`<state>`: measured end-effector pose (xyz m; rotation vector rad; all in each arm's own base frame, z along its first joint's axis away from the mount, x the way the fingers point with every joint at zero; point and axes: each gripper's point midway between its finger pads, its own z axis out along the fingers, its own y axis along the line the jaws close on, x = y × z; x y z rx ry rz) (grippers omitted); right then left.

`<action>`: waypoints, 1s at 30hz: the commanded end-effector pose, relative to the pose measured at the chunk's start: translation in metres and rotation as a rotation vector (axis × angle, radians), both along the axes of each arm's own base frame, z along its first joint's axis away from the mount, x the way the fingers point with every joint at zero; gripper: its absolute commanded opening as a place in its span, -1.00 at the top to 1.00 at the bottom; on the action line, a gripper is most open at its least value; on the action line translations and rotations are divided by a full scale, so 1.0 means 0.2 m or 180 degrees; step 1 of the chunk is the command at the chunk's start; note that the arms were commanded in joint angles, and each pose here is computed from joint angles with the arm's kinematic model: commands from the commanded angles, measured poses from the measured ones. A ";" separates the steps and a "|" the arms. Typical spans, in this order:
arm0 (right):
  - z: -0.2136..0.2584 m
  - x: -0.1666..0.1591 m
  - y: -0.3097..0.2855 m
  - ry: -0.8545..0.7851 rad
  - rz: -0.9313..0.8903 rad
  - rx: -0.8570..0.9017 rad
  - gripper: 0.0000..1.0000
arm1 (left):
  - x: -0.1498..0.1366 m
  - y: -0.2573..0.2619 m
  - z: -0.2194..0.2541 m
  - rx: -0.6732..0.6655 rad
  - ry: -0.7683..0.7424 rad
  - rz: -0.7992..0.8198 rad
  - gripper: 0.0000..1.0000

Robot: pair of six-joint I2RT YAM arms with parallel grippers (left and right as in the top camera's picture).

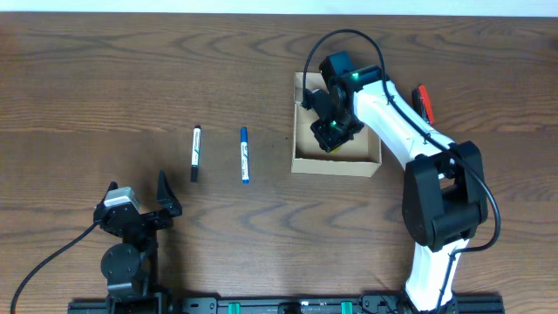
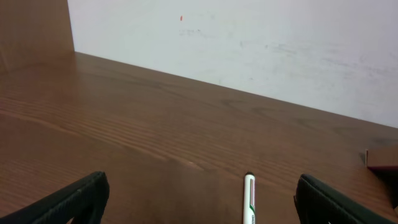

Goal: Pack container
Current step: 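Carry the tape roll with the right gripper into the cardboard box, then open the right gripper and lift out of the box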

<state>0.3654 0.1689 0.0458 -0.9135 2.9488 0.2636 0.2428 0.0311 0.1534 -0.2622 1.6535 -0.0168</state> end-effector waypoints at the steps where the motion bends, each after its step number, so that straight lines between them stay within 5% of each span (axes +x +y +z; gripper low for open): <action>1: -0.03 -0.03 0.01 0.0039 -0.0022 0.0013 0.97 | -0.01 0.00 -0.09 -0.0009 0.0185 -0.0010 -0.91; 7: -0.05 -0.03 -0.01 0.0025 -0.0026 -0.0031 0.95 | -0.01 0.00 -0.09 -0.0009 0.0185 -0.0010 -0.91; 14: -0.05 -0.03 -0.01 0.0019 -0.0027 -0.0052 0.07 | -0.01 0.00 -0.09 -0.0009 0.0185 -0.0010 -0.91; 22: 0.00 -0.02 -0.07 -0.0014 -0.0026 -0.0269 -0.11 | -0.01 0.00 -0.09 -0.0009 0.0185 -0.0010 -0.90; 30: 0.38 0.17 -0.09 -0.0348 -0.0153 -0.0205 -0.21 | -0.01 0.00 -0.09 -0.0009 0.0185 -0.0010 -0.90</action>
